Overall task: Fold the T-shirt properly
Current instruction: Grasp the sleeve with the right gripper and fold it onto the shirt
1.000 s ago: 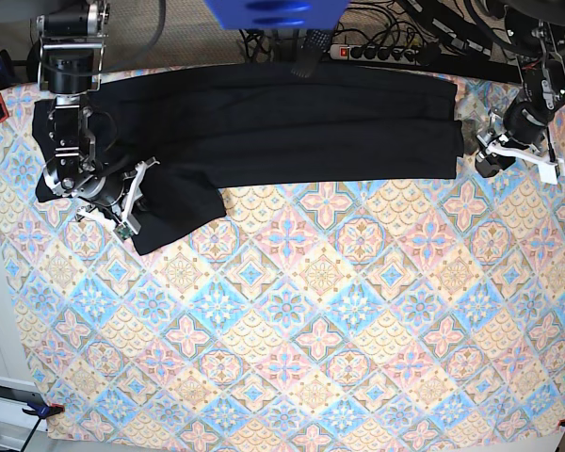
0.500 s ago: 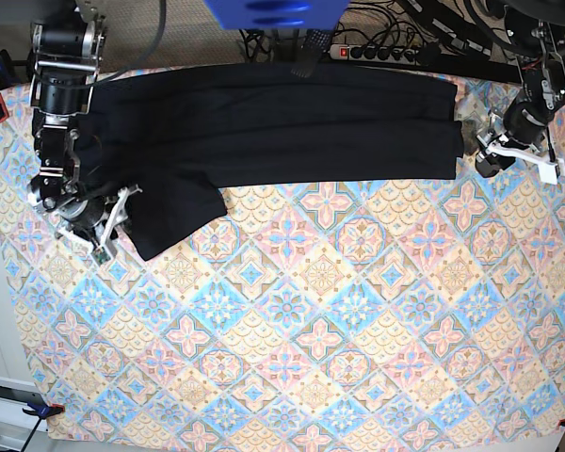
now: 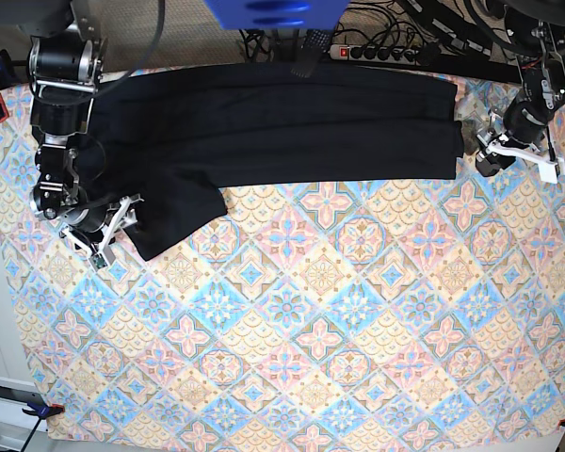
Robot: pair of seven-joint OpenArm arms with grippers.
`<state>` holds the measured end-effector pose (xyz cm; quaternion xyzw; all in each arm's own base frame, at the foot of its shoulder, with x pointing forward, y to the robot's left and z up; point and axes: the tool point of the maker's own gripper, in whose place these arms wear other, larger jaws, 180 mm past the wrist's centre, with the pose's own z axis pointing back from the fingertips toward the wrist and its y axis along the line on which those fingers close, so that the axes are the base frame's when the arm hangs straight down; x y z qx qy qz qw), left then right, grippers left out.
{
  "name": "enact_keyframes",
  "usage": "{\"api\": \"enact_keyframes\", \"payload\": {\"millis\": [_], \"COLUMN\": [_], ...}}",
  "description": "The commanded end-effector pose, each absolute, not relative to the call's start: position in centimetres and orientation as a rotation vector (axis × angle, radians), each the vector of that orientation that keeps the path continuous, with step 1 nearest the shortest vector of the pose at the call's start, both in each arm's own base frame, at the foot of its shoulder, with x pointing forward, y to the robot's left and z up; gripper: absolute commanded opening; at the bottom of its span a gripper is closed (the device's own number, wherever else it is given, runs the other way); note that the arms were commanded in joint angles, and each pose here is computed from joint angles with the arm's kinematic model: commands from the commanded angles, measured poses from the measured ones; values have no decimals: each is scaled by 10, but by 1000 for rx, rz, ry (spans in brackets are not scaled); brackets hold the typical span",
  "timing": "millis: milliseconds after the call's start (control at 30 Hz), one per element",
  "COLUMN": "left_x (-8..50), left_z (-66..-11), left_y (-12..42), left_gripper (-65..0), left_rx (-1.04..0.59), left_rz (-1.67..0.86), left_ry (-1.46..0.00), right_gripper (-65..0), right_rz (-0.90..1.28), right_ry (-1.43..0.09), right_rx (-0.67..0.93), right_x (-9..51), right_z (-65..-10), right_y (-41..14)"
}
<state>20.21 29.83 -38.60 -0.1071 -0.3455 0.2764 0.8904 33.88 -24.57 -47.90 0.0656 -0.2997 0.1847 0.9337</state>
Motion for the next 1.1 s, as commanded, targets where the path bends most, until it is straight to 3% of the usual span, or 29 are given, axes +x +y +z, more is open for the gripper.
{"api": "enact_keyframes", "payload": {"millis": [0,167,467,667,833,933,1067], "left_x": [209,209,209,209,209,209,210], "left_z": [-376,-376,-375,-375,-375,-375,-375], "left_y": [303,303,303,303,303,303,303], "left_gripper": [-350,-350,-350,-350,-350,-350,-350], "left_rx": [-219,-219,-221,-221,-221,-221,-221], "left_rz": [558,558,558,558,558,558,559], "left_ry": [-755,-755,-758,-758,-758,-758,-759], "right_gripper": [-241,-344,-382,-569,-577,-646,-648], "right_rz": [403,536,544,543,531,493,494], "right_ry": [-589,-529,-500,-504,-563,-643,-686], "right_rx": [112,130,143,142,124,103,42], "right_x": [338,329,314,316,328,333,335], "right_z": [-479,-491,-501,-500,-484,-466,-440], "right_y": [-251,-223,-218,-219,-223,-228,-233]}}
